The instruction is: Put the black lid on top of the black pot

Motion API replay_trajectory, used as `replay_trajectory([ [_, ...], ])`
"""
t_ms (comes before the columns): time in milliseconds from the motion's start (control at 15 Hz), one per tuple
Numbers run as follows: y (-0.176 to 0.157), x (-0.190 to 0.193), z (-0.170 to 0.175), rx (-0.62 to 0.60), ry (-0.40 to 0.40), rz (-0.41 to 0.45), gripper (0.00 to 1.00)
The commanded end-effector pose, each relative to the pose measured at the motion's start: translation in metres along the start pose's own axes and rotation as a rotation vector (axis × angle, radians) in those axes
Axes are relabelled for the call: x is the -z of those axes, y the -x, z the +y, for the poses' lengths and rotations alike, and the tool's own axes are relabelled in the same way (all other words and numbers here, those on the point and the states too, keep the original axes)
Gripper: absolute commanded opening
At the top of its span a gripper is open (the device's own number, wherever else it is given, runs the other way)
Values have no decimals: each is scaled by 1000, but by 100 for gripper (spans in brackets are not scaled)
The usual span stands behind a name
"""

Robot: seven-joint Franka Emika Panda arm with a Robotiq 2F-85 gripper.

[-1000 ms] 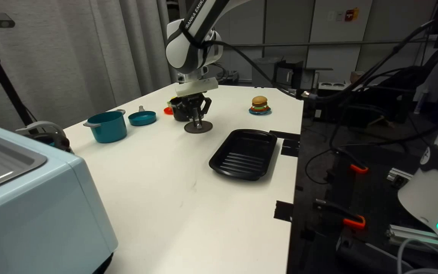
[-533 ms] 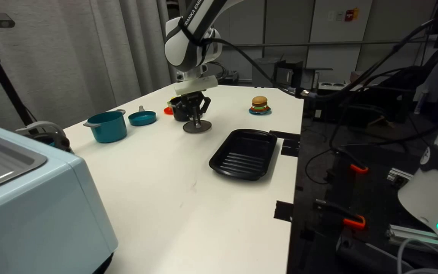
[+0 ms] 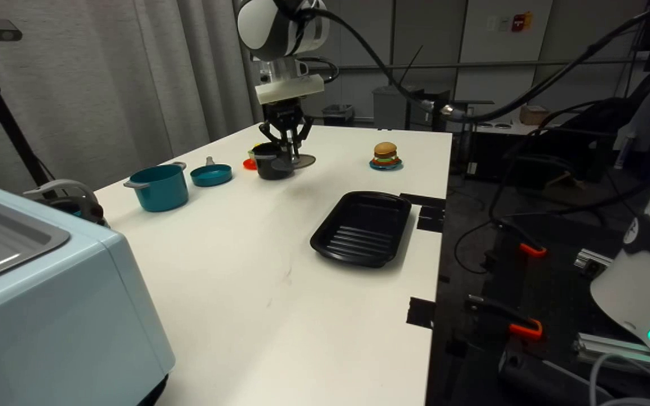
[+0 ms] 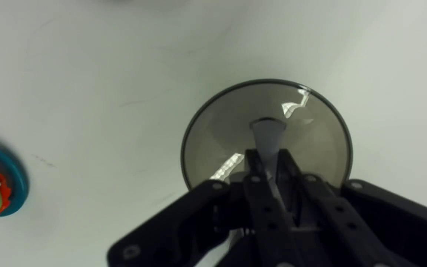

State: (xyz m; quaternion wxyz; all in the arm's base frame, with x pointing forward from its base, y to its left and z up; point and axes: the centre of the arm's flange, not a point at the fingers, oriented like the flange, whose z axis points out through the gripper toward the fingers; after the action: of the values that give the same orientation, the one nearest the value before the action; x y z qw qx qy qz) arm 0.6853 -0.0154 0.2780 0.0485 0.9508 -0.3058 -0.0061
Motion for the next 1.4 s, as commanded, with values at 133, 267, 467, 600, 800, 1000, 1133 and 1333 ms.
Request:
replay_trajectory([
  [133,-28,45,16,-16,-44,-12,4],
  [267,-42,50,13,-35,-53,8,4],
  [467,-55,54,5,-59,-67,48,4],
  [600,-62,54,-3,-75,-79,59,4],
  [800,-74,51,-12,-102,-89,71,4],
  [1000,-85,44,-20,-127,-92,83,4],
  [1133,-92,38,-24,-145,-89,97,4],
  [1333,-103,32,-27,-173,-81,125,4],
])
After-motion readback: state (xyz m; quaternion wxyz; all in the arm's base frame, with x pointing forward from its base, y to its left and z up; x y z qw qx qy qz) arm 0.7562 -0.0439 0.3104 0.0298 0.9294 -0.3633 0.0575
